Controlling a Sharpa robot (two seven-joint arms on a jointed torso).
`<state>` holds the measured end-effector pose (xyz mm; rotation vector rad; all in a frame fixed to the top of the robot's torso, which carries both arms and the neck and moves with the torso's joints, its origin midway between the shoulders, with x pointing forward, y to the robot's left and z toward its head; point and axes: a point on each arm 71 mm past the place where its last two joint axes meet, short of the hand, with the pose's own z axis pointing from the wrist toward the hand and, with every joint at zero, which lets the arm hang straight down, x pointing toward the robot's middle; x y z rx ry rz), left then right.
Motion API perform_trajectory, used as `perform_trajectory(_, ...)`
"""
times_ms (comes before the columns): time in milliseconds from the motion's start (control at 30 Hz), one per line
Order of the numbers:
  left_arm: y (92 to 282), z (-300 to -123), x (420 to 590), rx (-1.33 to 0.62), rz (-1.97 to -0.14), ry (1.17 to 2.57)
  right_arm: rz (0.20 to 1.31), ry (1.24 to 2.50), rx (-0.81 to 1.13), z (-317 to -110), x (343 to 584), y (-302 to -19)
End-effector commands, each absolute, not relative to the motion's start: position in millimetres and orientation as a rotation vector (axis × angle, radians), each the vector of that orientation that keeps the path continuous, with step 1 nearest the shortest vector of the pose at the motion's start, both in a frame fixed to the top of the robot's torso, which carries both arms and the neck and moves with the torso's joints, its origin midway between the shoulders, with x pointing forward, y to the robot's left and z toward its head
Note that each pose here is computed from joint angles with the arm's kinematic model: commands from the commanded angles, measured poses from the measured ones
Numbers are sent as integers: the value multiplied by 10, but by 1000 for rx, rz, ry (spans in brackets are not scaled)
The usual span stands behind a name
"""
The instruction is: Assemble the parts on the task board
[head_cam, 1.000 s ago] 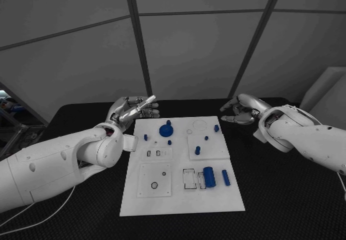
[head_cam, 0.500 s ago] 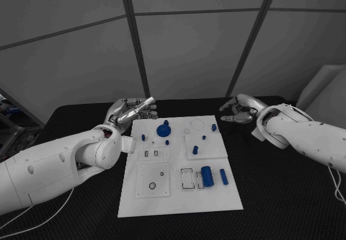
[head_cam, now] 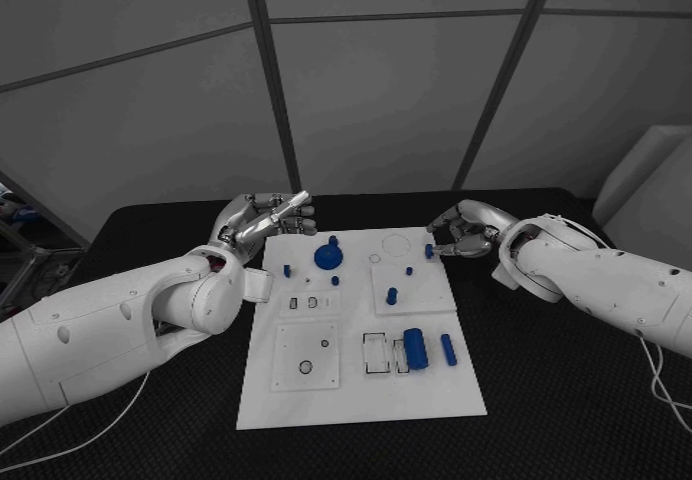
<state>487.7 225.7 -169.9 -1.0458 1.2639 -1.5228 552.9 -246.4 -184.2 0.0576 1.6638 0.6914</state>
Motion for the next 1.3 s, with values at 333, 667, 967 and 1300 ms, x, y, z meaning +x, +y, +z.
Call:
perform_trajectory(333,2256,-1689,4879,-1036,-1532,1266,665,1717,26,-1886,5519,-2478)
perform_trajectory(667,2249,-1693,4880,-1036,-1534,1267,650,1735,28,-1966,5531,-2446)
perform_trajectory(967,2255,-1694,4880,-1037,-1532,1267,644,1751,34,-2045,5525,-2417)
perform_trajectory(1300,2256,-1693,4879,-1037,-1532,1268,637,1744,43,-2067,5530,-2398)
